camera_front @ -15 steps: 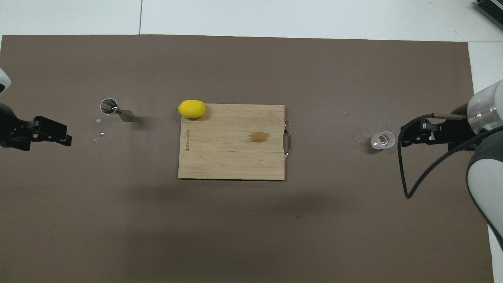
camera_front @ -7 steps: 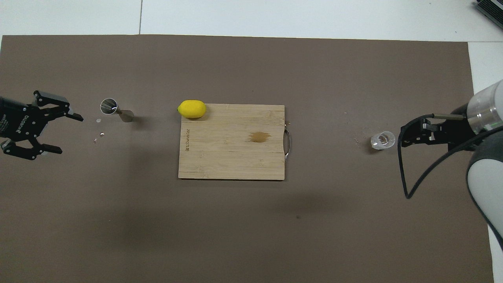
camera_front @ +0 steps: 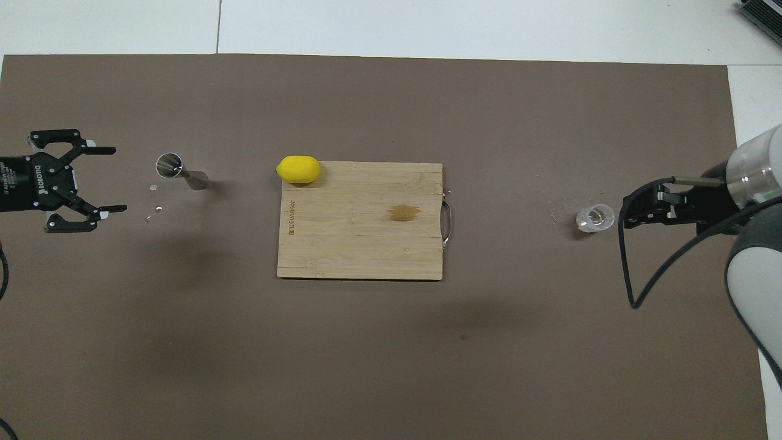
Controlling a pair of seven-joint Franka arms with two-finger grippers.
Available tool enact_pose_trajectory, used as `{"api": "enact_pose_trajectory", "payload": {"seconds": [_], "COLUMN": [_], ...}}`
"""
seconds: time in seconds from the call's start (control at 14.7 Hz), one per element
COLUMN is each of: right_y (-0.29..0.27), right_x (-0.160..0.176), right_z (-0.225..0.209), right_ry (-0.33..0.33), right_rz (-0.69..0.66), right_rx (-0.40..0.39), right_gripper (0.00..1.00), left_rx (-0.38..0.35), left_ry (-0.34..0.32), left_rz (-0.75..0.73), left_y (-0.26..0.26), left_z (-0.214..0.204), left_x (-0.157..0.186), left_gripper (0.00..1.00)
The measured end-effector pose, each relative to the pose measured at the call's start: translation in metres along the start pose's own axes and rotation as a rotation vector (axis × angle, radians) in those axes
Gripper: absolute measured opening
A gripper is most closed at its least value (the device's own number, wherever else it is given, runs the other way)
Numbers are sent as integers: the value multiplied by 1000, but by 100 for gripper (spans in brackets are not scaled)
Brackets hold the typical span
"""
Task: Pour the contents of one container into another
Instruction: 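Open the left gripper and reach toward the small metal cup, then close the left gripper around the metal cup and lift it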
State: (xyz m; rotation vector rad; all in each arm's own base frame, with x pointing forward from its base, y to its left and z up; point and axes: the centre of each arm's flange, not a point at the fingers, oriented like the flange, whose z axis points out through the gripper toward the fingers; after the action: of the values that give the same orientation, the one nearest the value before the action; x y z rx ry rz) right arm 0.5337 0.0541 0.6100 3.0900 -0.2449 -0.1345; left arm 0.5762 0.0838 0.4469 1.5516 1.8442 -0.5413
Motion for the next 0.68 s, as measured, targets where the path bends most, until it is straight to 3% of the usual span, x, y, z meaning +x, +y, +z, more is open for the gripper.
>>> {"api": "enact_pose_trajectory", "payload": {"seconds": [0.41,0.68], "right_y": [0,0], "right_x": [0,0], "right_z": [0,0], "right_ry": [0,0], "right_rz": [0,0], "right_rx": [0,0], "right_gripper": [100,100], "left_rx": [-126,-146], "left_ry": [-186,-208], "left_rz": [-322,-352], "left_y": [-18,-16], "left_z": [23,52], "left_x": [70,91], "left_gripper": [100,100]}}
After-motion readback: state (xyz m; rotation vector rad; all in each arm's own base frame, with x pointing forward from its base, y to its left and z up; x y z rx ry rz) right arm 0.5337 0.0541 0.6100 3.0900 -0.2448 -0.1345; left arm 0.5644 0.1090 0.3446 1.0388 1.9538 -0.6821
